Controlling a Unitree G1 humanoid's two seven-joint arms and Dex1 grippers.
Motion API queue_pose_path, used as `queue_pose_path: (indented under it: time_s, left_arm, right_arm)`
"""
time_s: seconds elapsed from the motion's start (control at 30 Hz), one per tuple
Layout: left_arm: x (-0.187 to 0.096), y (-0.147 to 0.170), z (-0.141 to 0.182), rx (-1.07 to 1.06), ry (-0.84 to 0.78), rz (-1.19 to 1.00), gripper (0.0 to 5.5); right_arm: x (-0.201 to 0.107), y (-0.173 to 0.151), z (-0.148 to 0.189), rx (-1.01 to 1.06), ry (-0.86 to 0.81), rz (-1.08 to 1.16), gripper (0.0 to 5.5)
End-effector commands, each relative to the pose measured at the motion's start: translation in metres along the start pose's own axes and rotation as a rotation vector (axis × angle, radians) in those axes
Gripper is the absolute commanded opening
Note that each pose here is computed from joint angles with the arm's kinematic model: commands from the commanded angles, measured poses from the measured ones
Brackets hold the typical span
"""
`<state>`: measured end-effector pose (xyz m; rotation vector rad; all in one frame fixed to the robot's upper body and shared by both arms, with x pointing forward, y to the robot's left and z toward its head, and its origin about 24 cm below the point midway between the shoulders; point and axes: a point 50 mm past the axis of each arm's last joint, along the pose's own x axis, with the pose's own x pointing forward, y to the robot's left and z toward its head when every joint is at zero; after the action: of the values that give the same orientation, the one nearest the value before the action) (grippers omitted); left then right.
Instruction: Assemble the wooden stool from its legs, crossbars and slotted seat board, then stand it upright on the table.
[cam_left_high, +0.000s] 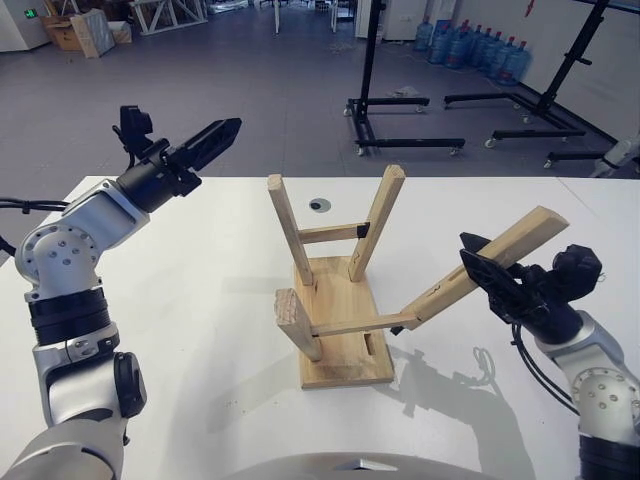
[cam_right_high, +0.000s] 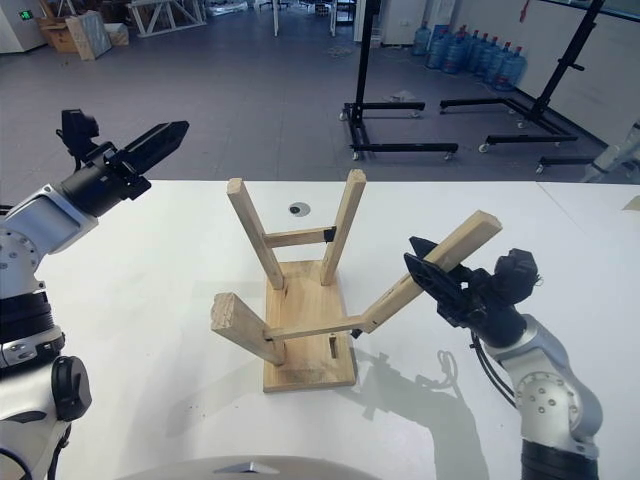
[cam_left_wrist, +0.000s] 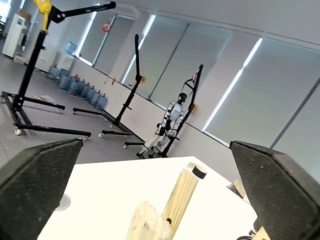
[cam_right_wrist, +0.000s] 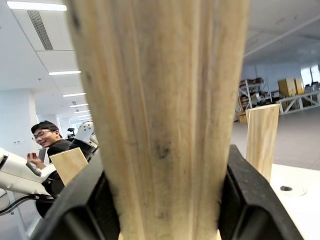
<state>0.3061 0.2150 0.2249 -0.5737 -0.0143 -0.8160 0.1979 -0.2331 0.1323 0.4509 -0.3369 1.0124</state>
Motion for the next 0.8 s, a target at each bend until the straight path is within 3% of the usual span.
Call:
queue_pose_path:
  time_s: [0.03,0.4,0.8]
  left_arm:
    - [0.003,0.002,0.004,0.020,0.031,-0.003,5.40]
    - [0.009,0.000,-0.003,0.037,0.063,-0.034,5.40]
    - [0.018,-0.007,-0.013,0.012,0.081,-0.079,5.40]
  right_arm:
    - [0.004,0.006,-0.013,-0.007,-0.013,0.063,2.06]
    - [-0.002,0.007,-0.031,-0.027,0.127,0.162,2.06]
    - [0.004,0.012,-0.049,-0.018,0.103,0.177,2.06]
